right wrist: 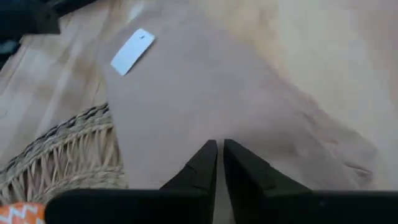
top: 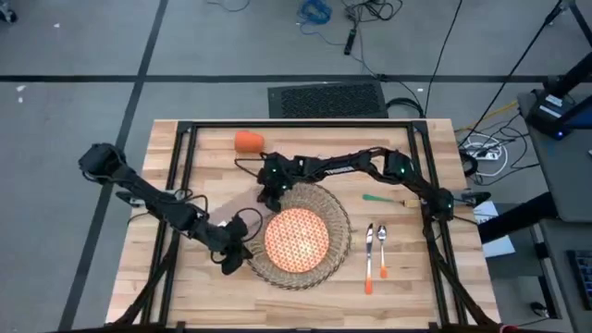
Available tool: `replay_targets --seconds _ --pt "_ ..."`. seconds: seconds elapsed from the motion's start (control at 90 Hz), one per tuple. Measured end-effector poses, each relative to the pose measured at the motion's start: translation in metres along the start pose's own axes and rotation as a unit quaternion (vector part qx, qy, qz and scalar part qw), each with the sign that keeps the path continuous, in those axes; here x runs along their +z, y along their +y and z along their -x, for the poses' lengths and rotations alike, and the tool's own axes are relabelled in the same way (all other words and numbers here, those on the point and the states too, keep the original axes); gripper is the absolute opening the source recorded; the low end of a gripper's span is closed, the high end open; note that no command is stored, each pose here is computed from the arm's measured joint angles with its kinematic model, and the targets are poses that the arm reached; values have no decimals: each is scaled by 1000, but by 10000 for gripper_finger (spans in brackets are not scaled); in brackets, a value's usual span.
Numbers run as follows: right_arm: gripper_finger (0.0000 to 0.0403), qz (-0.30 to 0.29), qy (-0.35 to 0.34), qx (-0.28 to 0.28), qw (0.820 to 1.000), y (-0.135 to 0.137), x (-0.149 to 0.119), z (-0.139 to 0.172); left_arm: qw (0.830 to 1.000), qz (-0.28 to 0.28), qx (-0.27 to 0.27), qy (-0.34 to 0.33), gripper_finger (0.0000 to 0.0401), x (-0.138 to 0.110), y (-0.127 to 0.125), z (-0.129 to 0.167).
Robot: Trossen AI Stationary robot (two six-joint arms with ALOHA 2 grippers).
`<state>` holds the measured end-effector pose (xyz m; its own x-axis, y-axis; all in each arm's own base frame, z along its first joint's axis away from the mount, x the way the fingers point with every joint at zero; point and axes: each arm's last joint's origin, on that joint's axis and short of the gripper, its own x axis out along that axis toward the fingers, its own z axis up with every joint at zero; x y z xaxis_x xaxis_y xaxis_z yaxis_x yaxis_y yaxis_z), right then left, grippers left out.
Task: Set table place
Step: Put the white napkin on the table to the left of the brown mat
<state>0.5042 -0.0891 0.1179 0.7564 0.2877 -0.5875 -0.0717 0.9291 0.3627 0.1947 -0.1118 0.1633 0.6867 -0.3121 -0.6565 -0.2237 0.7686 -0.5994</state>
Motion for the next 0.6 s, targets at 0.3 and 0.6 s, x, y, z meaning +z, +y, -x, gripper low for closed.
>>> replay_targets --seconds 0.3,0.6 --pt "18 60 31 4 998 19 28 10 1000 0 0 0 4 0 0 0" --pt "18 129 81 31 988 60 44 13 1000 0 0 0 4 0 0 0"
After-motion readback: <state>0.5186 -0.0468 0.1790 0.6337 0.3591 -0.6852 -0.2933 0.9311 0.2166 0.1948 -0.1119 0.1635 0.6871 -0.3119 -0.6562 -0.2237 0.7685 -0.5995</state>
